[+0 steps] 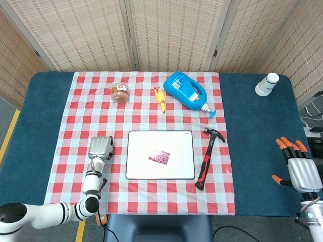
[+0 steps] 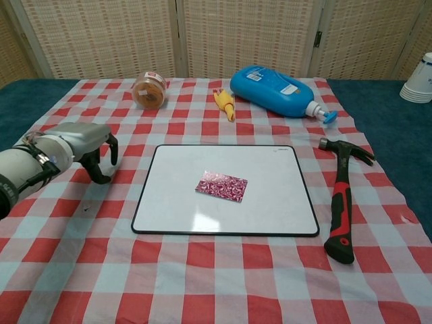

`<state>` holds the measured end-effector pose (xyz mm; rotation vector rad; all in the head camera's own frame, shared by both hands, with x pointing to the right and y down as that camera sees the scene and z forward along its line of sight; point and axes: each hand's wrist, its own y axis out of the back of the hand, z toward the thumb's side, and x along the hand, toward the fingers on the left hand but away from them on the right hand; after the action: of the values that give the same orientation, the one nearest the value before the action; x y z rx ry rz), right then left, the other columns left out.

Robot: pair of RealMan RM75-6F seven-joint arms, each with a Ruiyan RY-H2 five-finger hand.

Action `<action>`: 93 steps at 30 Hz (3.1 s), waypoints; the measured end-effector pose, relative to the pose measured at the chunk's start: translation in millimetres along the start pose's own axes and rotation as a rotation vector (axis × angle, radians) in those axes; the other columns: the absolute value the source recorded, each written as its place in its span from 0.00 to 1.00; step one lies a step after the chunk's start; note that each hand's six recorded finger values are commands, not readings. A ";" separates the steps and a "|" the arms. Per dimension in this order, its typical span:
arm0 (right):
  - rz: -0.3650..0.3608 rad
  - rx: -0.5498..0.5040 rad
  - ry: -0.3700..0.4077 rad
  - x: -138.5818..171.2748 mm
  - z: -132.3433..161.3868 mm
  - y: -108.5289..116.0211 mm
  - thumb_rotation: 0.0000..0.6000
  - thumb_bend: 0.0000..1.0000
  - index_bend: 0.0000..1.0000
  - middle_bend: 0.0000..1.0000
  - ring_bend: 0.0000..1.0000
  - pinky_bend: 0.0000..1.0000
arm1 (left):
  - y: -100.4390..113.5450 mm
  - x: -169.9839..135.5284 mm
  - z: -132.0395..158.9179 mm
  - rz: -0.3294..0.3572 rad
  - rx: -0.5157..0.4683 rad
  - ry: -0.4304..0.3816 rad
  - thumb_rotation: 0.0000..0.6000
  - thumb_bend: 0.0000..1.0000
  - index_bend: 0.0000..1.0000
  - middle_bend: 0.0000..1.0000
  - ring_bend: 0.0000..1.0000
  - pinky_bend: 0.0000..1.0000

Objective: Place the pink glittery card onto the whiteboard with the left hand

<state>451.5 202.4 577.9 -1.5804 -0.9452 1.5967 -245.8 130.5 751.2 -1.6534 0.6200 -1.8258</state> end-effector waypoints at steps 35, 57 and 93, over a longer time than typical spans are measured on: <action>0.005 0.005 0.000 -0.3 1.1 -1.1 1.00 0.01 0.00 0.00 0.00 0.00 | 28.2 -12.6 28.6 0.062 -0.008 -0.076 1.00 0.33 0.50 1.00 1.00 1.00; 0.003 -0.010 -0.001 -0.4 -1.9 1.8 1.00 0.01 0.00 0.00 0.00 0.00 | 26.5 -44.1 158.2 0.079 0.024 -0.297 1.00 0.33 0.50 1.00 1.00 1.00; 0.014 -0.023 -0.022 -3.2 -7.5 2.5 1.00 0.01 0.00 0.00 0.00 0.00 | 22.0 -37.5 198.7 0.076 0.027 -0.313 1.00 0.34 0.49 1.00 1.00 1.00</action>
<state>459.2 198.6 577.5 -1.5916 -0.9690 1.6210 -44.3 150.5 732.7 -1.8215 0.5106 -1.4741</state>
